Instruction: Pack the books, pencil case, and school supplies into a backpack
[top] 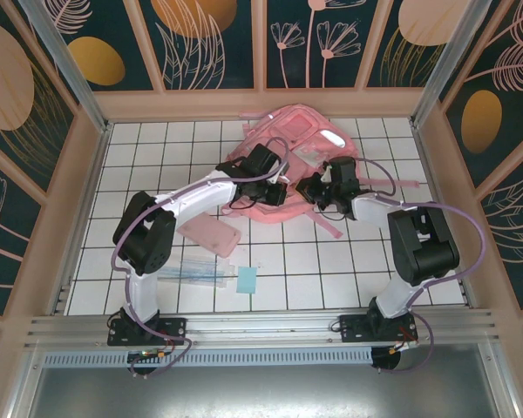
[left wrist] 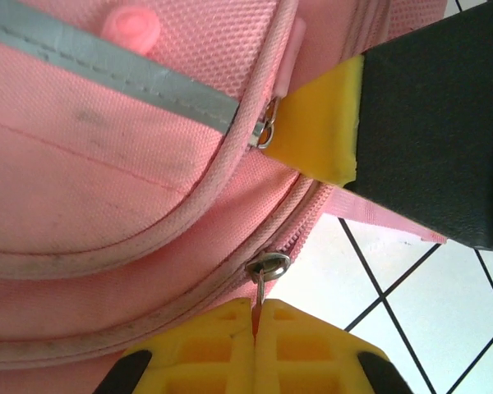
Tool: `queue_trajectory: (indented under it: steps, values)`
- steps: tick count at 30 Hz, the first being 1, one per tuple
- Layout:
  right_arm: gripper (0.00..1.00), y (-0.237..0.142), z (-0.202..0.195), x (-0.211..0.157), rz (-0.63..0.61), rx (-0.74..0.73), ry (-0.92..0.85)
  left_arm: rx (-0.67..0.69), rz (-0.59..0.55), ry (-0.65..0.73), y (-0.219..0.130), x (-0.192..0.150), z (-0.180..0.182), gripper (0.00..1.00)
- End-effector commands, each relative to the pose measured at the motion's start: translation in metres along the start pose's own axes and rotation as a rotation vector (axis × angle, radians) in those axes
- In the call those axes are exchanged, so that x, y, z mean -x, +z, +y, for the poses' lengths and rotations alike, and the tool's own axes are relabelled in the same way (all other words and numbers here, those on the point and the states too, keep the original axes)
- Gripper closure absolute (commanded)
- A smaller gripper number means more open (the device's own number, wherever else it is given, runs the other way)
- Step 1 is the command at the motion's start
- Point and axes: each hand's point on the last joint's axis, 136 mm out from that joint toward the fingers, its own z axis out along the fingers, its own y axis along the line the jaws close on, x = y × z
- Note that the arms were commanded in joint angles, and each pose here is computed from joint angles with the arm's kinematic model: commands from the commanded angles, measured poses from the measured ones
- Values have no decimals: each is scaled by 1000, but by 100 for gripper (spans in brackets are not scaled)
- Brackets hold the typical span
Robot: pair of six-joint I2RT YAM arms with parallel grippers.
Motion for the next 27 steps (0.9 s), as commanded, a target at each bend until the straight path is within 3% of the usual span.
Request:
queue_trajectory:
  steps: [1,6,12,18,23,27]
  values:
    - [100,-30,-24,44,-141,-158,-128,389,91,-8,-28,-13,105,100]
    - [100,-36,-28,49,-155,-182,-155,366,92,-31,-42,-3,109,100]
    - [100,-31,-22,49,-147,-147,-148,179,122,-55,-34,-16,63,100]
    - [100,-26,-15,46,-134,-125,-141,-11,16,-58,-33,3,13,100]
    - [100,-25,-8,46,-125,-107,-146,-94,-28,42,-30,16,-25,56]
    - [100,-25,-2,46,-119,-88,-152,-90,2,119,-10,14,-29,51]
